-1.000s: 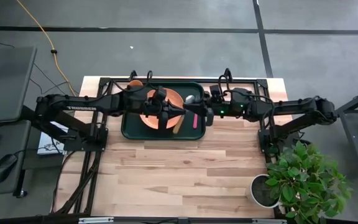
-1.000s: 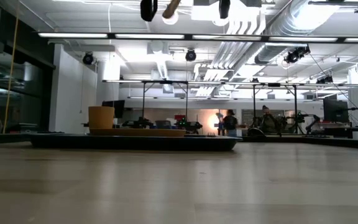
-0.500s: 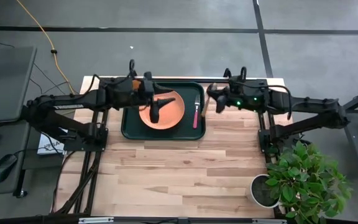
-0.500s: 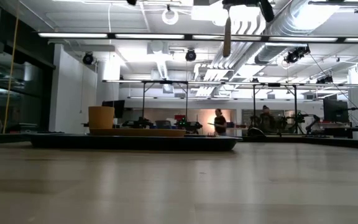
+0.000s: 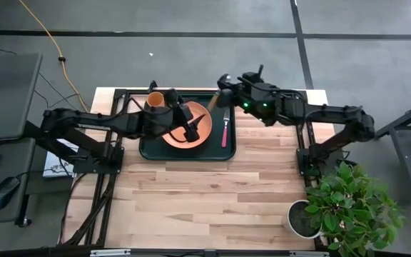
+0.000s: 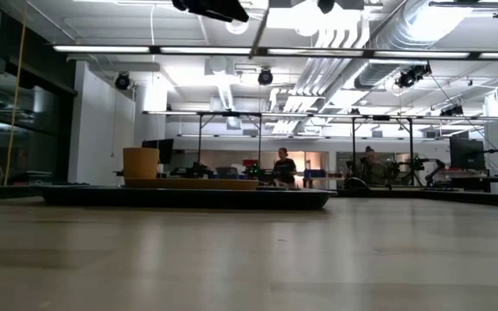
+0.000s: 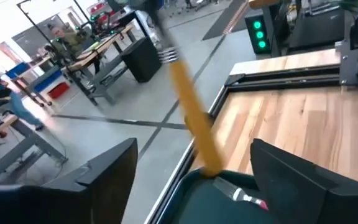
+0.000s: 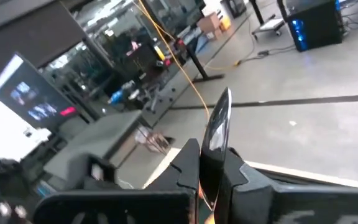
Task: Pick and place plate/cup/fork/spoon on tray
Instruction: Put the yellow spoon on the black serving tray
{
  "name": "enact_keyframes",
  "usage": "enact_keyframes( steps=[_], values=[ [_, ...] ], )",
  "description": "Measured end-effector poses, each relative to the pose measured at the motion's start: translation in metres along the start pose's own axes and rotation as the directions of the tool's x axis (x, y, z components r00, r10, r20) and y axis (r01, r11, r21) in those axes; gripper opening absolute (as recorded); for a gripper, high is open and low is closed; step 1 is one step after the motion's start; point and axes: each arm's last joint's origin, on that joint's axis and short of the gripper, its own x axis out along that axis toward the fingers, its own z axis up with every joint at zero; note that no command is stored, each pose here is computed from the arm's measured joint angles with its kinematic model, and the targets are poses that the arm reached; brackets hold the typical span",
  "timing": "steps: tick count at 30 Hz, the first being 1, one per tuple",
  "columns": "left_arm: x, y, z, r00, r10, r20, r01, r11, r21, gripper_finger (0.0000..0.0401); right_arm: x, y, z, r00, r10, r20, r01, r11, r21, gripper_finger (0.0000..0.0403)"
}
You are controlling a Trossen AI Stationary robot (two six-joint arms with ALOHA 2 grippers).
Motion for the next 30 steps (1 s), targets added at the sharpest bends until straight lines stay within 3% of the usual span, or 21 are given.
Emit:
enact_keyframes(
  steps=[10, 20, 24, 30],
  values=[
    [0.007, 0.0, 0.001, 0.99, 0.138, -0.008, -0.138, 0.99, -0.031, 0.0302, 0.016, 0.021, -0.001, 0.996, 0.073, 0.043, -0.076, 0.995, 0.058, 0.0],
    [0.016, 0.008, -0.002, 0.986, 0.168, -0.017, -0.169, 0.98, -0.109, 0.0286, 0.014, 0.024, -0.003, 0.996, 0.085, 0.036, -0.088, 0.993, 0.084, 0.0],
    [0.021, 0.004, -0.004, 0.986, 0.164, -0.028, -0.166, 0.981, -0.096, 0.023, 0.014, 0.024, -0.003, 0.996, 0.073, 0.044, -0.076, 0.994, 0.083, 0.0],
    [0.021, 0.0, -0.004, 0.991, 0.132, -0.02, -0.133, 0.986, -0.098, 0.0076, 0.014, 0.023, -0.002, 0.996, 0.073, 0.045, -0.077, 0.993, 0.092, 0.0]
  ],
)
